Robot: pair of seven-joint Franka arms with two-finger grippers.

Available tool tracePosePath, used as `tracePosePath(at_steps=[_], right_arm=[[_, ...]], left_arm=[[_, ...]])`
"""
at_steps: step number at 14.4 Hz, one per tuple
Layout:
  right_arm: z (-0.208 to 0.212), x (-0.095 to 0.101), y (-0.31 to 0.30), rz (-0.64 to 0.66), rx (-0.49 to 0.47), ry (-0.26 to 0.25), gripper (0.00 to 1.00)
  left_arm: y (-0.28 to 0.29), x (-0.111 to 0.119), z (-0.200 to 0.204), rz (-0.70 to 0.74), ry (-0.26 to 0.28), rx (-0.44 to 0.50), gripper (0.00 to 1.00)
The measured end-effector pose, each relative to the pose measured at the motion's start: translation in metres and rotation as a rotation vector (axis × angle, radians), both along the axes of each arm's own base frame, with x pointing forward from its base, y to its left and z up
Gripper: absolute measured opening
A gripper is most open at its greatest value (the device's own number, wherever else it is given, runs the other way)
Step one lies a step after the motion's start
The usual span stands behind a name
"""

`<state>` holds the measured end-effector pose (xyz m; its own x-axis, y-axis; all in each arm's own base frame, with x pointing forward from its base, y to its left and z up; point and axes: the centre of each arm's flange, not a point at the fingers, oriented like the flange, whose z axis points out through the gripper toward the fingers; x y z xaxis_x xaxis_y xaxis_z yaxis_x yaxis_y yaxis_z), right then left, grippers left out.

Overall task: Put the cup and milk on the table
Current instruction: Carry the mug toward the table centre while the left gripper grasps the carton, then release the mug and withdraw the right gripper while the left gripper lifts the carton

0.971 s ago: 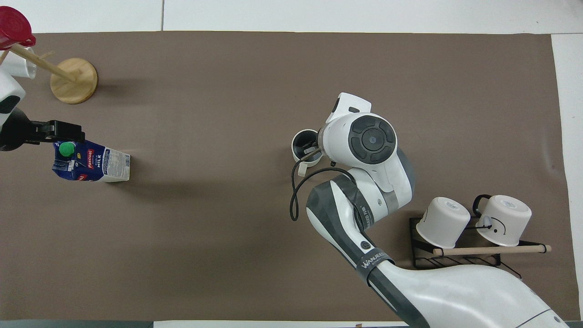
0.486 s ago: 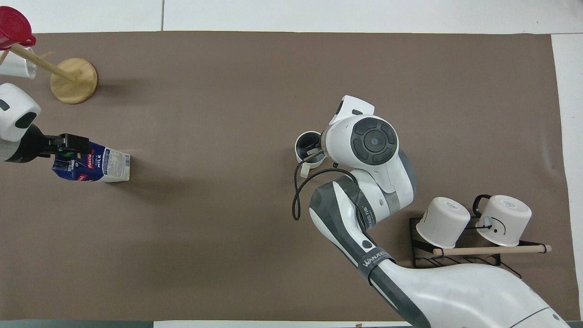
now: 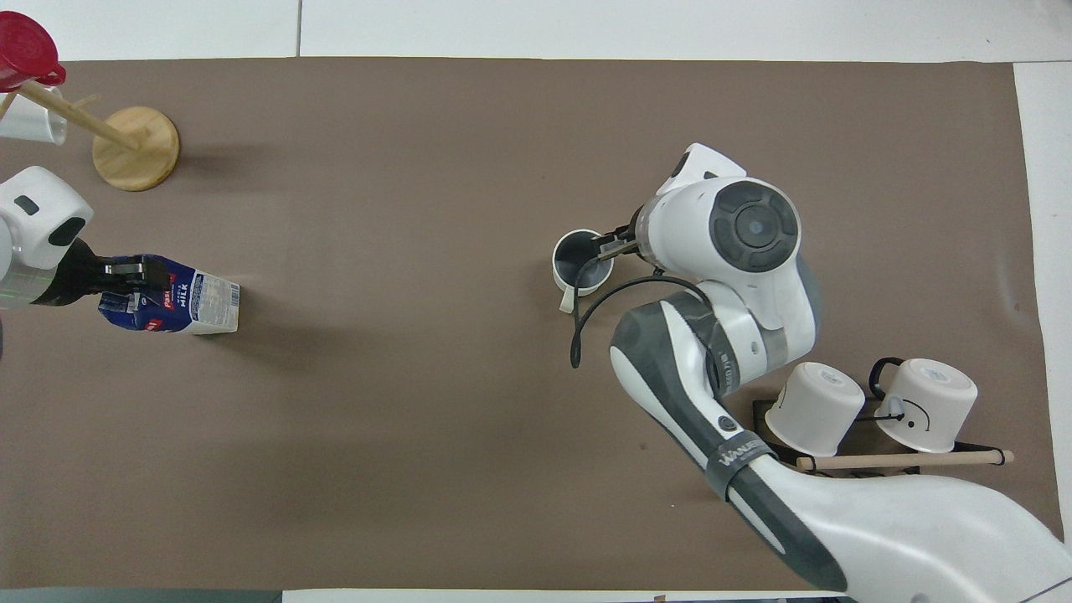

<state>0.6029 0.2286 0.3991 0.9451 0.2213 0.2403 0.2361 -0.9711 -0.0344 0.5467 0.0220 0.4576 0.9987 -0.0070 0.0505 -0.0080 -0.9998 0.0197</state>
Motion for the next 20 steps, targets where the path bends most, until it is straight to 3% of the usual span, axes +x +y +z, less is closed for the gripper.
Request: tracePosePath(at_steps=[1,2,6,10,17,20], right_arm=[[0.016,0.007,-0.015,-0.025,0.0,0.003,0.96],[0.033,0.013,-0.03,-0.049,0.001,0.003,1.0],[0.087,0.023,-0.103,-0.162,0.003,0.016,1.0],[0.133,-0.004,-0.178,-0.264,-0.028,0.113,1.0],[0.229,-0.053,-0.248,-0.373,-0.067,0.216,1.0],[0.249,-0.063,-0.256,-0.389,-0.069,0.245,1.0]], left_arm=[[0.0,0.001,0.003,0.0,-0.007,0.0,0.4],[0.0,0.002,0.008,-0.001,-0.019,0.001,0.4],[-0.025,0.013,0.055,-0.028,-0.095,0.004,0.4],[-0.132,0.009,0.074,-0.024,-0.116,-0.008,0.4],[-0.346,-0.002,0.034,0.063,-0.112,0.014,0.4],[-0.399,-0.014,0.012,0.055,-0.099,0.018,0.4]])
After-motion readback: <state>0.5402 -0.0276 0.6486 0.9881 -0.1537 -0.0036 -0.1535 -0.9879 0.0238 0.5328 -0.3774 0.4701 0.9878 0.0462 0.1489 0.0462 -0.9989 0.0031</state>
